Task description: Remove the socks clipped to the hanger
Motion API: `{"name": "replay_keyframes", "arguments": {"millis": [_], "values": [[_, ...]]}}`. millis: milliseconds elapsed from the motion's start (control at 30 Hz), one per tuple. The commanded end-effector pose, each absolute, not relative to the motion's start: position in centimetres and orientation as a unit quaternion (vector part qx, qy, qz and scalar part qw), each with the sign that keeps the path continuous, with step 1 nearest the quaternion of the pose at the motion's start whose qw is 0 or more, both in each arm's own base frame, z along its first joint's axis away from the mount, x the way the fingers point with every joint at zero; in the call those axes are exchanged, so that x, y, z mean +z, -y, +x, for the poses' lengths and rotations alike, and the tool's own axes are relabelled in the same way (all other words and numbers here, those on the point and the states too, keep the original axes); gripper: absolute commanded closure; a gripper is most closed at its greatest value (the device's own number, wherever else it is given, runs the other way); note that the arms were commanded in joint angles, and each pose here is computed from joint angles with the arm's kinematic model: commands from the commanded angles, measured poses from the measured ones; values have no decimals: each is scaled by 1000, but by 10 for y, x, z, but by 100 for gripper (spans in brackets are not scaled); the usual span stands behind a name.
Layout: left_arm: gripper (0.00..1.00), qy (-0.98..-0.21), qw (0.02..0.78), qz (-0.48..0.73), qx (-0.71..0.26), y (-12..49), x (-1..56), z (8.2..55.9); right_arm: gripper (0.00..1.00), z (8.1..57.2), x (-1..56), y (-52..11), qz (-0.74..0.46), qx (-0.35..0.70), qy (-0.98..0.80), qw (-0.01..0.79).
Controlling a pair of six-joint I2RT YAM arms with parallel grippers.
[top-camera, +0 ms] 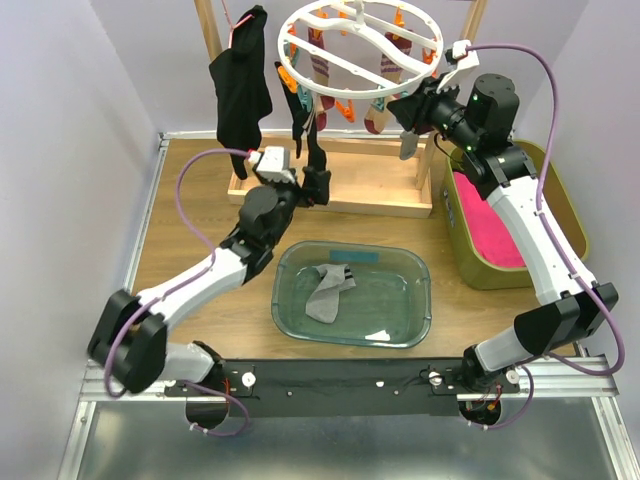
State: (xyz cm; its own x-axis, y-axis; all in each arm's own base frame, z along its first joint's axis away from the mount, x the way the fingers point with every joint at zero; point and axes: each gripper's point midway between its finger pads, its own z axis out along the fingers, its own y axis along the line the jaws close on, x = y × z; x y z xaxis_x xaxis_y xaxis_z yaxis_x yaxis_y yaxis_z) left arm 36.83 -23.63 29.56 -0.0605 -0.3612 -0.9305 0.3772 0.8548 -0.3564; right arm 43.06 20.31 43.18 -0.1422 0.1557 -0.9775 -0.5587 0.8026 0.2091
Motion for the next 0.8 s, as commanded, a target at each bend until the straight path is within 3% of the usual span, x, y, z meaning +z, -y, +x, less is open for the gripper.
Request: {"name": "replay_keyframes", "arguments": {"millis": [0, 167, 333, 467, 567, 600, 667, 700, 767], "values": [[2, -660, 721, 23, -212, 242, 299, 412, 65, 417, 420, -197, -125, 278, -726, 617], [2, -652, 736, 14, -183, 243, 293, 442, 57, 406, 420, -196, -118, 286, -732, 607], [3, -641, 753, 27, -148, 242, 300, 457, 42, 396, 410, -186, -96, 273, -752, 592], [7, -641, 759, 26, -114, 230, 292, 472, 39, 380, 403, -179, -91, 267, -767, 577], [23, -633, 765, 39, -112, 229, 293, 482, 36, 363, 405, -177, -94, 276, -768, 570], [41, -631, 766, 40, -111, 230, 294, 483, 36, 357, 404, -176, -93, 279, -771, 566], [57, -630, 766, 46, -116, 232, 295, 482, 35, 345, 406, -177, -99, 287, -772, 559], [72, -629, 766, 51, -124, 235, 296, 480, 35, 342, 407, -177, -102, 290, -772, 556], [83, -623, 764, 70, -152, 243, 301, 472, 34, 333, 409, -181, -115, 305, -772, 546]]}}
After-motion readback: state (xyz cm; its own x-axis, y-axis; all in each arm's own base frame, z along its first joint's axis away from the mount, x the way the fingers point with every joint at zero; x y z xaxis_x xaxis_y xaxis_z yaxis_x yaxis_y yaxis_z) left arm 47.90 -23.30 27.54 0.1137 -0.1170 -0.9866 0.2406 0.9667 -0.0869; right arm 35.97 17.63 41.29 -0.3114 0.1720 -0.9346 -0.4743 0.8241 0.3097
